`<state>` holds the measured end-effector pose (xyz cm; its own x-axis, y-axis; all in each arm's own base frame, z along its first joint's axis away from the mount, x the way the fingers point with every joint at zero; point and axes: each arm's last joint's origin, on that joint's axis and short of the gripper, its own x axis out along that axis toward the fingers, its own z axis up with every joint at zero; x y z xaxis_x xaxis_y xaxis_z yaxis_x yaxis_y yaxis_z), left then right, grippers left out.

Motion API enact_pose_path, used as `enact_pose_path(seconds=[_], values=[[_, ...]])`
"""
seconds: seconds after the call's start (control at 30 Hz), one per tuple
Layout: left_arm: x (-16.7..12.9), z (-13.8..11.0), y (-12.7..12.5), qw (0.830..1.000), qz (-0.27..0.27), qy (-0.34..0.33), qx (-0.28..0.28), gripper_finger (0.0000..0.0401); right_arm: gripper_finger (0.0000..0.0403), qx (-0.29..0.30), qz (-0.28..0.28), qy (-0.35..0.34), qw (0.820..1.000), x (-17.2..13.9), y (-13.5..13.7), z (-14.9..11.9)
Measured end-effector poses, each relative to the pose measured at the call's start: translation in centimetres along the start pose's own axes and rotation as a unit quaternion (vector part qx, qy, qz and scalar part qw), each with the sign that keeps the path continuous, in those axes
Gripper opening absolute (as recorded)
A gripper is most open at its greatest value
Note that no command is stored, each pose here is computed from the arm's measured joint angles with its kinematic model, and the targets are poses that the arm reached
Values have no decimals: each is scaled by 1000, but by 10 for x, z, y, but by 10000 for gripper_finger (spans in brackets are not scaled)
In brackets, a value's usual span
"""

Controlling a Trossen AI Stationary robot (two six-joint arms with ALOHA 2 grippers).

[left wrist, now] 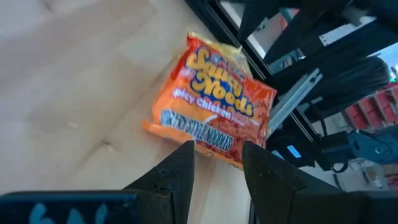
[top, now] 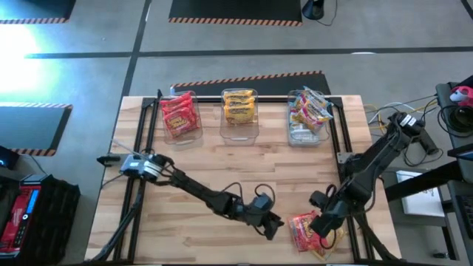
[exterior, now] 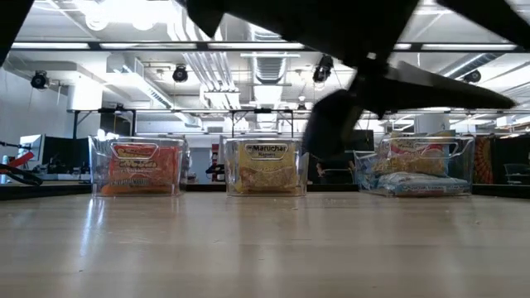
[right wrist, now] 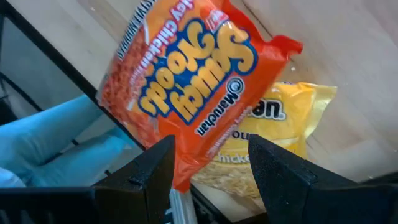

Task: Sort Maruchan noodles
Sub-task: Move the noodle packs to the middle right of the table

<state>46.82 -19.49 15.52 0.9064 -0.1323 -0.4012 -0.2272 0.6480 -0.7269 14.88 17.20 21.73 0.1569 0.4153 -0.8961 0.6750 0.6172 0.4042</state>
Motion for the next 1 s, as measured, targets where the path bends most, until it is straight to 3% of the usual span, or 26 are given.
enact_pose_path(seconds=[0.27,0.6,1.0], values=[[29,-14,-16,999,-27,0,-19,118,192,-10,-36,0,999,19,0,-6],[36,-15,-23,1000,1,24,-8,118,192,-39,-41,-5,998,57,12,-1],[36,-19,-21,998,1,55,-3,118,192,-28,-26,-115,993,60,17,30]])
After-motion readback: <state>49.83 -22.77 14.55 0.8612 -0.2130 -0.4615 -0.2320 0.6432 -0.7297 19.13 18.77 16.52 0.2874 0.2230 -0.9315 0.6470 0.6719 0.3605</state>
